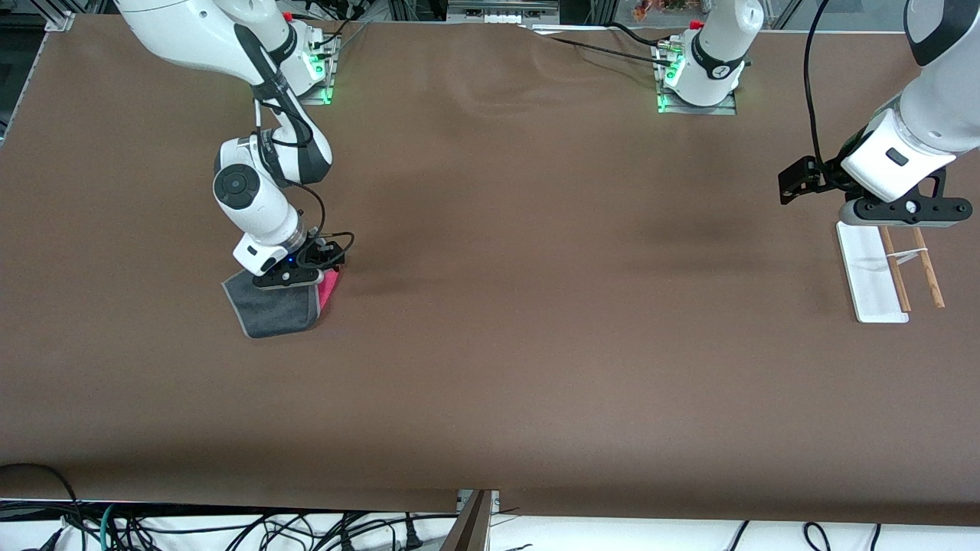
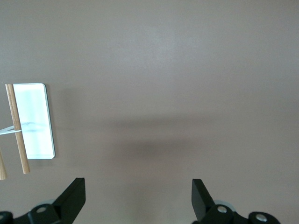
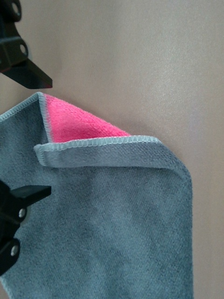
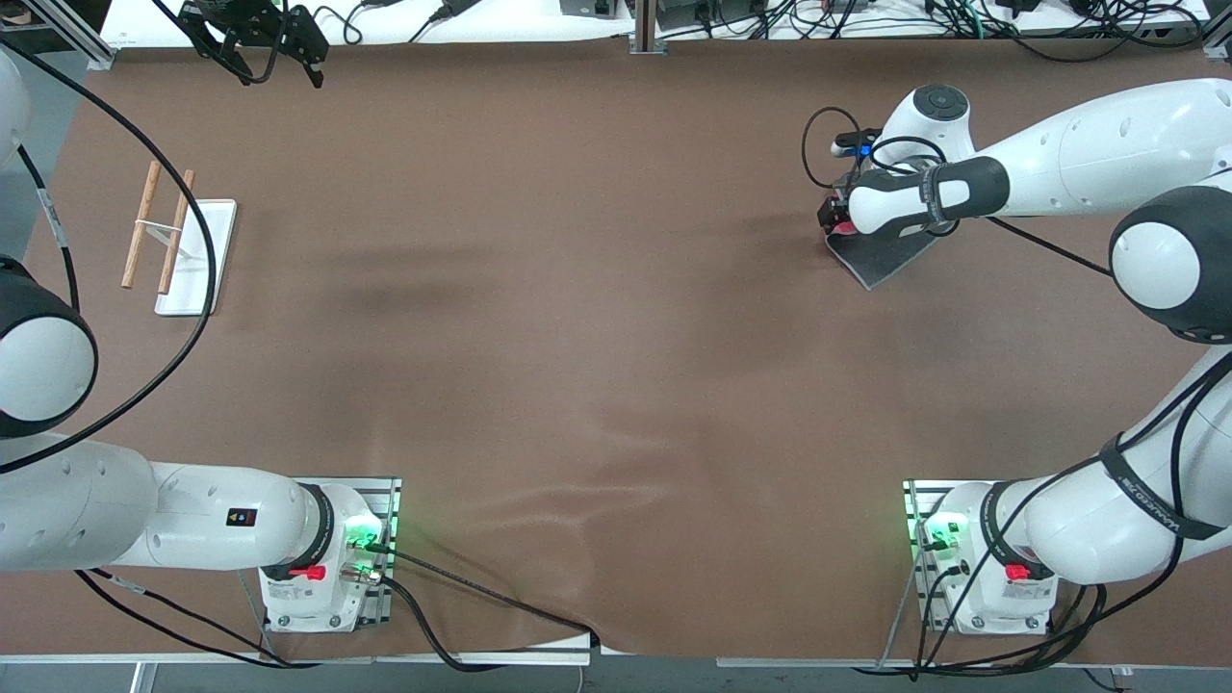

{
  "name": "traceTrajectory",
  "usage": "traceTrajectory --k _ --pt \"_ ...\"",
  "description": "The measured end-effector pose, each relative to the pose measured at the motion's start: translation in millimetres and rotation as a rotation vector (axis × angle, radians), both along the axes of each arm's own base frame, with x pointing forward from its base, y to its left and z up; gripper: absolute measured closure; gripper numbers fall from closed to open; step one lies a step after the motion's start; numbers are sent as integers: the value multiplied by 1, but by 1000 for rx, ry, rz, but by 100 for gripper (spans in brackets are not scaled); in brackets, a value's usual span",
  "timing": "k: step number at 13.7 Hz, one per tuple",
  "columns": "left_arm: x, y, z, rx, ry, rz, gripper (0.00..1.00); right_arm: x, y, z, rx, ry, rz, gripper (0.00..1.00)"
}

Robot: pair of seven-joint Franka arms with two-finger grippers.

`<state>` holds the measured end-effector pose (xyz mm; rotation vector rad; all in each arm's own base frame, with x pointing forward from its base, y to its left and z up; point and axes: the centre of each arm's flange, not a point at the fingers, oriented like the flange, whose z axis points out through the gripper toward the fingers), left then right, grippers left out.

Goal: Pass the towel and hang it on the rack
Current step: 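Close the right gripper on the grey towel's corner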

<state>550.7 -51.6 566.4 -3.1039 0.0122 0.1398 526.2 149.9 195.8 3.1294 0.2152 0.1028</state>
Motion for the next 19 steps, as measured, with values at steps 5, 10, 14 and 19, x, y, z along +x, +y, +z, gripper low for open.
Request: traceTrajectory --k 5,10,14,19 --pt "0 0 0 0 2 1 0 3 -2 2 -1 -5 5 21" --pt "0 0 0 0 3 1 0 4 -7 2 -5 -6 11 36" --pt "-1 0 0 1 6 1 0 4 -7 2 -5 -6 13 76" --pt "-1 0 -1 1 9 1 0 9 -6 6 -2 -18 12 98"
